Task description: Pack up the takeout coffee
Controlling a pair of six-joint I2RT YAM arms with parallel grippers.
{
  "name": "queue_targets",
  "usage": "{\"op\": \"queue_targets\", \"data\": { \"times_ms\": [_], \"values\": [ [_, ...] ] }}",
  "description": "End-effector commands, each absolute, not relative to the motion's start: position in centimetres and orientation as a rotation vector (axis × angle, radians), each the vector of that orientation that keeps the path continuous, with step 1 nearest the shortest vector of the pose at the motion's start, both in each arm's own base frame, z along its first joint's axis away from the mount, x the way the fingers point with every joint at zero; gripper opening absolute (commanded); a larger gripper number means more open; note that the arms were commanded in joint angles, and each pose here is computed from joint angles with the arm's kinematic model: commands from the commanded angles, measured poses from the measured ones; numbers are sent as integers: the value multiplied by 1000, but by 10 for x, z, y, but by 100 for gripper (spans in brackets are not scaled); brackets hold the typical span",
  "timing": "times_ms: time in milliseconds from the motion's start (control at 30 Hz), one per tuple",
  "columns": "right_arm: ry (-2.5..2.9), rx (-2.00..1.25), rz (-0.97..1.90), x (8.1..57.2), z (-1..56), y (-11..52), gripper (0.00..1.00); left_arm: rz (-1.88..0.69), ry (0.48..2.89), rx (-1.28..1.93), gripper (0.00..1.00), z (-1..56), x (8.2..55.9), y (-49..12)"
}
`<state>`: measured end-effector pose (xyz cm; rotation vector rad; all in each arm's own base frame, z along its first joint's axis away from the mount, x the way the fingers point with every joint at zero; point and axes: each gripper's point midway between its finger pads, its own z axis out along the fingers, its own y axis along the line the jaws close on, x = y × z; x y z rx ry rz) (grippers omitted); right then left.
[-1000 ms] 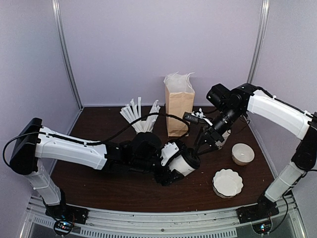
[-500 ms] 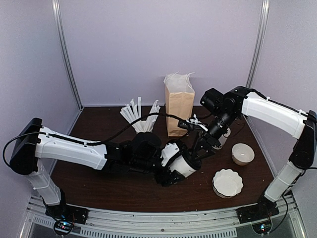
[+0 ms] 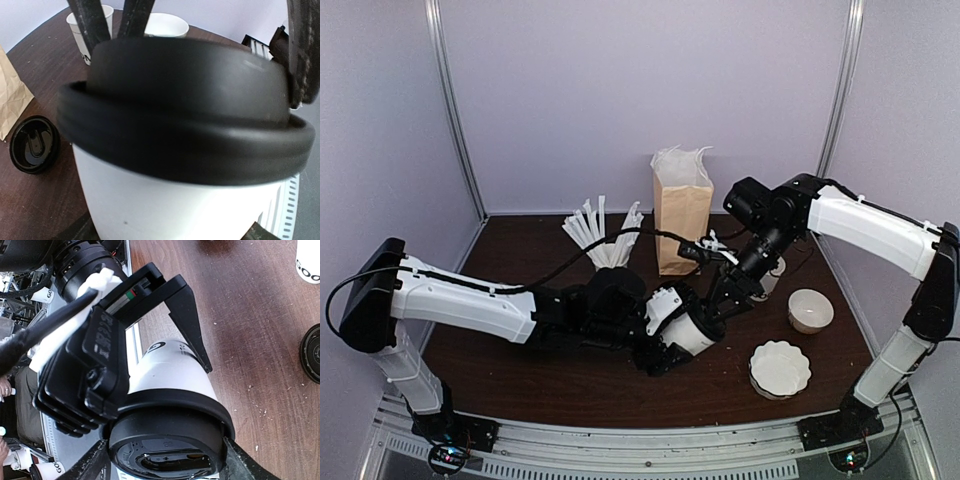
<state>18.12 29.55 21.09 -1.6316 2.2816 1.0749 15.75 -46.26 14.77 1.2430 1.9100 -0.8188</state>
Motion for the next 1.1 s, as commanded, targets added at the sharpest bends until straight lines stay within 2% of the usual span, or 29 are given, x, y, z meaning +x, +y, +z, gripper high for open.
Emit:
{"op": "queue_targets", "data": {
  "times_ms": [0,233,433,733,1067],
  "values": [
    [2289,-1631,1063,182,216,294,68,-736,1830,1051,82,182,193,-465],
    [2360,-1494,914,227,223,254,64,-616,1852,1061,88,175,199,-447],
    [2466,-1413,635,262,227,196,63,-597,1898,1067,88,165,192,-428],
    [2488,-1032,357,316,271,97,63,-601,1906,1070,88,164,188,-419],
    [2616,-775,-49,318,284,-9,63,-636,1906,1084,88,163,183,-420]
  ]
}}
